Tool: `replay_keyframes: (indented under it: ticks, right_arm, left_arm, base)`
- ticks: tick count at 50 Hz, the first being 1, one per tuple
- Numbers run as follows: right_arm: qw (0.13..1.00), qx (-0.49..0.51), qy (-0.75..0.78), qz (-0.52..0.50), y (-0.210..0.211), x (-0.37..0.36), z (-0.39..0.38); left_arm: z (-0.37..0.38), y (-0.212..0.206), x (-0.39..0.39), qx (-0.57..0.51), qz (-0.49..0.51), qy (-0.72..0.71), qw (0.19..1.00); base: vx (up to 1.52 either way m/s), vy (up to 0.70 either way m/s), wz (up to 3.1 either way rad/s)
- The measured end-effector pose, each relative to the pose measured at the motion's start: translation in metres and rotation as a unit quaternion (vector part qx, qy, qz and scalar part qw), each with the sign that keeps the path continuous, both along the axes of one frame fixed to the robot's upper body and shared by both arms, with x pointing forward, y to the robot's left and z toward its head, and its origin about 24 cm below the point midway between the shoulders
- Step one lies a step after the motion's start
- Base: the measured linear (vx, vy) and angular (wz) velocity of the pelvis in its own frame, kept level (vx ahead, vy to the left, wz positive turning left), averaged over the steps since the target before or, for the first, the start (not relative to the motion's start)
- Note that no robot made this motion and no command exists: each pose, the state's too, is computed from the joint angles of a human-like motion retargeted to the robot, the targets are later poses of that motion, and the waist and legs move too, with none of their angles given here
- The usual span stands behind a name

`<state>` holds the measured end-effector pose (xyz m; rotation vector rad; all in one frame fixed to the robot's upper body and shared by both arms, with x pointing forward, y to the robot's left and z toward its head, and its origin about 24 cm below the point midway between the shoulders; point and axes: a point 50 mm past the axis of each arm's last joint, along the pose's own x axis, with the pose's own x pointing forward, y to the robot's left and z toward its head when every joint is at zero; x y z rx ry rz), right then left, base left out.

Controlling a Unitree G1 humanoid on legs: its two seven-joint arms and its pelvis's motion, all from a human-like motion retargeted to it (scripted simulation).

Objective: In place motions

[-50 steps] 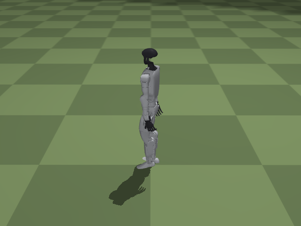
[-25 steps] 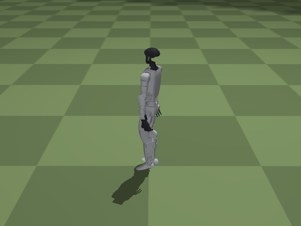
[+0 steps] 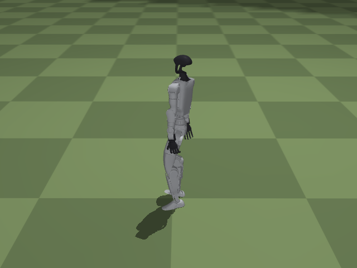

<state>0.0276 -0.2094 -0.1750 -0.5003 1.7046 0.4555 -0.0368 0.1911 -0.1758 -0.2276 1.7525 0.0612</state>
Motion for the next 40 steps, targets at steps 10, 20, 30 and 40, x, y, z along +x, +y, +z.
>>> replay_keyframes:
  ticks: [10, 20, 30, 40]
  right_arm:
    - [0.999, -0.025, 0.007, -0.032, -0.015, -0.004, 0.003]
    - [0.999, -0.016, -0.024, -0.017, -0.013, 0.019, 0.004]
    - [0.999, 0.006, -0.037, 0.016, 0.001, 0.017, 0.000]
    - [0.996, 0.007, -0.001, -0.089, -0.001, -0.020, -0.001]
  left_arm:
    - [0.000, -0.005, -0.005, -0.019, -0.008, -0.005, 1.000]
    - [0.001, -0.021, -0.018, -0.050, 0.009, 0.020, 0.998]
    - [0.007, -0.012, -0.041, -0.045, 0.004, 0.063, 0.997]
    - [0.002, -0.003, -0.023, 0.008, 0.033, 0.018, 0.999]
  base:
    - [-0.10, 0.03, -0.39]
    - [-0.10, 0.02, -0.20]
    - [0.02, -0.02, 0.14]
    - [0.12, 0.03, -0.21]
